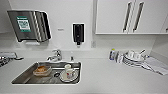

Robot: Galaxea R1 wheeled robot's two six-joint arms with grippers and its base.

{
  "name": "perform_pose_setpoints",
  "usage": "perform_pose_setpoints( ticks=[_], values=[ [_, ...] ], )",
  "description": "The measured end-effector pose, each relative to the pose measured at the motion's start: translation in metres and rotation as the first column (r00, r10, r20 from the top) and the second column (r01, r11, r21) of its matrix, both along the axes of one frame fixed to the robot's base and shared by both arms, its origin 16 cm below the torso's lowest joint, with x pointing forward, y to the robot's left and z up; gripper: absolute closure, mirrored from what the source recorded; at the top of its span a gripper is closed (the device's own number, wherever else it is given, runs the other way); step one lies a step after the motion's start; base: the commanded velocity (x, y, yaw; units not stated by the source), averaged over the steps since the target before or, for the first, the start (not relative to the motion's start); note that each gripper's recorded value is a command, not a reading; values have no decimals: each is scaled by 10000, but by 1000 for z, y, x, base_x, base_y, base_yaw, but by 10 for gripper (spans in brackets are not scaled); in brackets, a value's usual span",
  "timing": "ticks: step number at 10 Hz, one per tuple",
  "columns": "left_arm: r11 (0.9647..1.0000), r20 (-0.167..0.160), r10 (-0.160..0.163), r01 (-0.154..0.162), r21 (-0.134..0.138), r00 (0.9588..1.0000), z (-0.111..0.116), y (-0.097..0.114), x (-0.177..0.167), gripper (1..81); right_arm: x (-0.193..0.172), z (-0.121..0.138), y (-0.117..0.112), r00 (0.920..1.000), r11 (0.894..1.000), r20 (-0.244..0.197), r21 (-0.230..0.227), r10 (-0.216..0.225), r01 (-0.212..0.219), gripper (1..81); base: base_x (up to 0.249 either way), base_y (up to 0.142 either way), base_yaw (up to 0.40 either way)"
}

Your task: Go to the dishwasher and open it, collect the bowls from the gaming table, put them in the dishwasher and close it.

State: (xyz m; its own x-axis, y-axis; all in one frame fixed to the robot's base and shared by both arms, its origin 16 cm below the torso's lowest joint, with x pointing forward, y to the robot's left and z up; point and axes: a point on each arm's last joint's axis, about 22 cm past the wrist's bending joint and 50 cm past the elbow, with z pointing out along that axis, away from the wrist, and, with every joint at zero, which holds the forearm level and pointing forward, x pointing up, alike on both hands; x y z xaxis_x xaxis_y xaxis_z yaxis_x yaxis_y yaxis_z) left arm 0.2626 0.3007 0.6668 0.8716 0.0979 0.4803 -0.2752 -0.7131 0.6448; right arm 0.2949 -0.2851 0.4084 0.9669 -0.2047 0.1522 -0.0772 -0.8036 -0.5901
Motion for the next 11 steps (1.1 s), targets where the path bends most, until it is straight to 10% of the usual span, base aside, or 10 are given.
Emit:
perform_pose_setpoints(
  ticks=[6, 11],
  values=[
    [10000, 179, 21, -19, -90, 9998, -44, -3, 15, 10, 36, 1, -12, 9992, 9989, 348, 434, -189, 174, 10, 0, 0, 0],
    [10000, 544, 24, -20, -63, 9985, -70, -2, 19, 10, 106, 90, -44, 9862, 9950, 1536, 871, -615, 484, 10, 0, 0, 0]
  ],
)
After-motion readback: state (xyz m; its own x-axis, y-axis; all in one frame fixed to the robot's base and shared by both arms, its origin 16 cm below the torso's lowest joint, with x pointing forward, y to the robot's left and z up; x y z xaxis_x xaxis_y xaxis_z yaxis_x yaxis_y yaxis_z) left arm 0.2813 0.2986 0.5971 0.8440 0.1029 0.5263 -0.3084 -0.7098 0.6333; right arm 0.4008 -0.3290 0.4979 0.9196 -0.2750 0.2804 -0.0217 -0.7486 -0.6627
